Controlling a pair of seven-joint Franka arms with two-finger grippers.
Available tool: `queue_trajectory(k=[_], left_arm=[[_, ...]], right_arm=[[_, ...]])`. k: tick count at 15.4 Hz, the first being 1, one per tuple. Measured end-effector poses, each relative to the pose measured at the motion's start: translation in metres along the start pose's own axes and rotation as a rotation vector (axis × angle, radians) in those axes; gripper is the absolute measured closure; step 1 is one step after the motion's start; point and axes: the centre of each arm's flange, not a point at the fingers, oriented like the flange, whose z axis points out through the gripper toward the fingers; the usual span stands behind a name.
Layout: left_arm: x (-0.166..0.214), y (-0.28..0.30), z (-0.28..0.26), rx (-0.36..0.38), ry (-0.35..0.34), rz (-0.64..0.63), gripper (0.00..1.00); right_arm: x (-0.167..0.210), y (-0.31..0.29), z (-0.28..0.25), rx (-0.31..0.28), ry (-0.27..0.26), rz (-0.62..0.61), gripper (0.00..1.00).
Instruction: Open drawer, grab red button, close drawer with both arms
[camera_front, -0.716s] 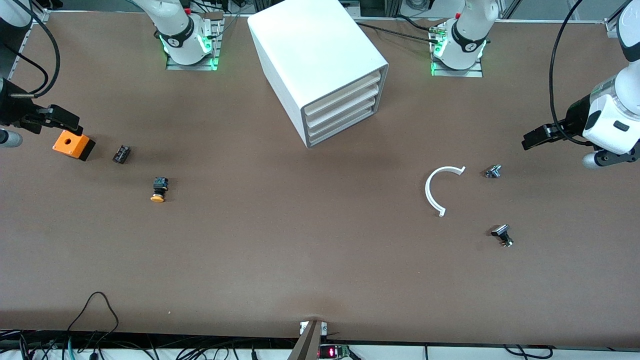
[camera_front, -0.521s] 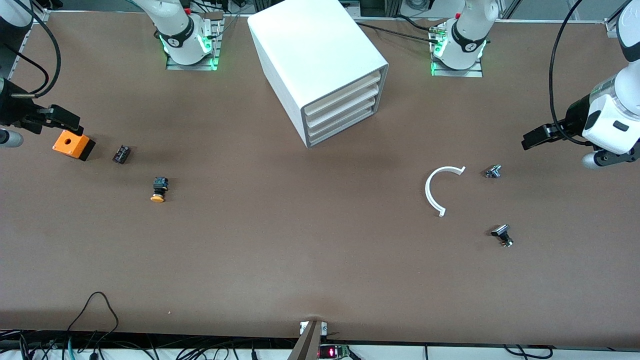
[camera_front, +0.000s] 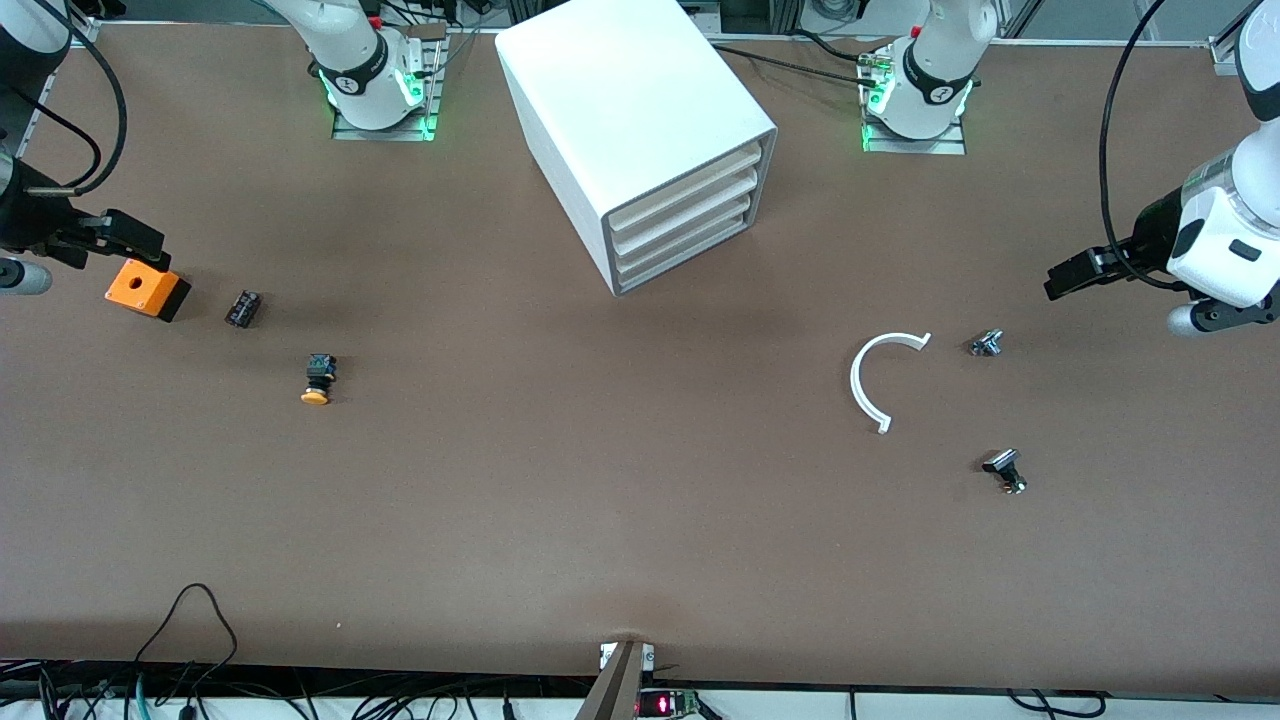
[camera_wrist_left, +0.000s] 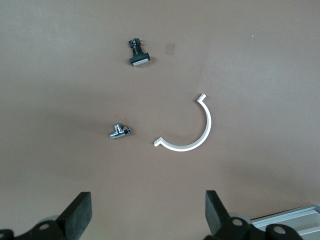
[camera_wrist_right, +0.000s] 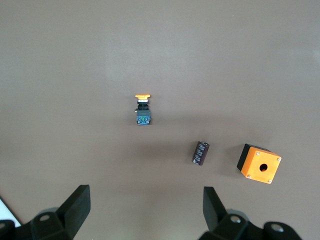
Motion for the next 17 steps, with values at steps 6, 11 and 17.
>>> queue_trajectory(k=[6, 11, 17], left_arm=[[-0.001, 0.004, -0.004, -0.002, 0.008, 0.006, 0.00], [0.004, 0.022, 0.040, 0.028, -0.121, 0.043, 0.00], [0.019, 0.045, 0.109, 0.017, -0.276, 0.081, 0.00]], right_arm=[[0.001, 0.000, 0.002, 0.000, -0.004, 0.000, 0.00], [0.001, 0.000, 0.004, 0.000, -0.005, 0.000, 0.00], [0.013, -0.001, 0.012, -0.001, 0.027, 0.003, 0.00]])
